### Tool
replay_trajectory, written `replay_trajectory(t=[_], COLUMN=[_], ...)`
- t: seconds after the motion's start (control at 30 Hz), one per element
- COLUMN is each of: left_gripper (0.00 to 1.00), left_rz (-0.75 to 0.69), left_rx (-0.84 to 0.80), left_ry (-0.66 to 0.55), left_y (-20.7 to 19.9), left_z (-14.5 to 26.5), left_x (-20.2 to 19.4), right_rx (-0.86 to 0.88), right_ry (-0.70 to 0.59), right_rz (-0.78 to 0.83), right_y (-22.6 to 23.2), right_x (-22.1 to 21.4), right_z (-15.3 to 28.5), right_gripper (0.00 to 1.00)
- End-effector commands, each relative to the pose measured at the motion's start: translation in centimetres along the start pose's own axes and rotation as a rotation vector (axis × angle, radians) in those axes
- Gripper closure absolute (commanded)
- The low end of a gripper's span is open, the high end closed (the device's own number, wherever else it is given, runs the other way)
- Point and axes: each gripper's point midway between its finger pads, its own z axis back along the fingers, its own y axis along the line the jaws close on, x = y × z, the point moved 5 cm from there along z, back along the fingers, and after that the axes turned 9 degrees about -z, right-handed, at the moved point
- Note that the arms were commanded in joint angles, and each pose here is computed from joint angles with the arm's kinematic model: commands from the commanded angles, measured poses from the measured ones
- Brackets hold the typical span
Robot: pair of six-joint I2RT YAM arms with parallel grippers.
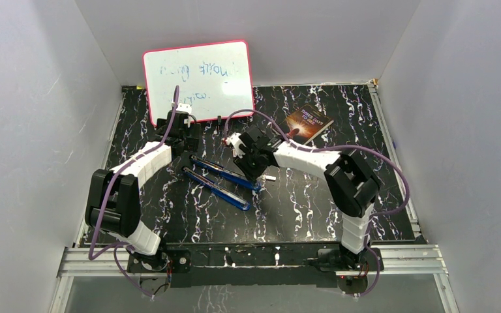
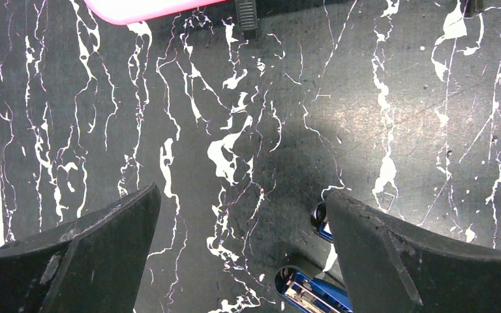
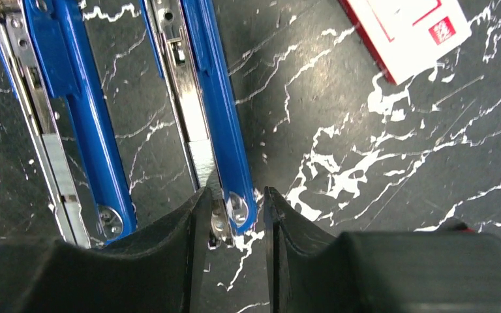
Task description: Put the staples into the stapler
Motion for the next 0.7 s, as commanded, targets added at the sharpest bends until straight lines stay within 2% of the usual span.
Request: replay_trajectory(t=[0.0, 0.3, 0.5, 0.67], left_gripper=[0.02, 0.02, 0.02, 0.02], left_rz=[0.024, 0.029, 0.032, 0.032], left_rx=[0.014, 0.012, 0.004, 0.001], left_ry=[-0.046, -0.053, -0.060, -0.061], left_y=[0.9, 1.0, 0.9, 0.9], left_z=[1.0, 1.2, 1.4, 1.4], left_x=[0.9, 1.0, 1.2, 1.2], right_rx=[-0.007, -0.055, -0.092, -0.008], right_ry=[-0.054, -0.332, -0.419, -0.406], right_rz=[-0.019, -0.071, -0.112, -0.108], right_y=[0.1, -1.8, -4.3, -5.7], right_x=[0.0, 1.5, -1.8, -3.0], right_z=[2.2, 6.7, 6.1, 5.1], right_gripper=[0.57, 0.56, 0.52, 0.47])
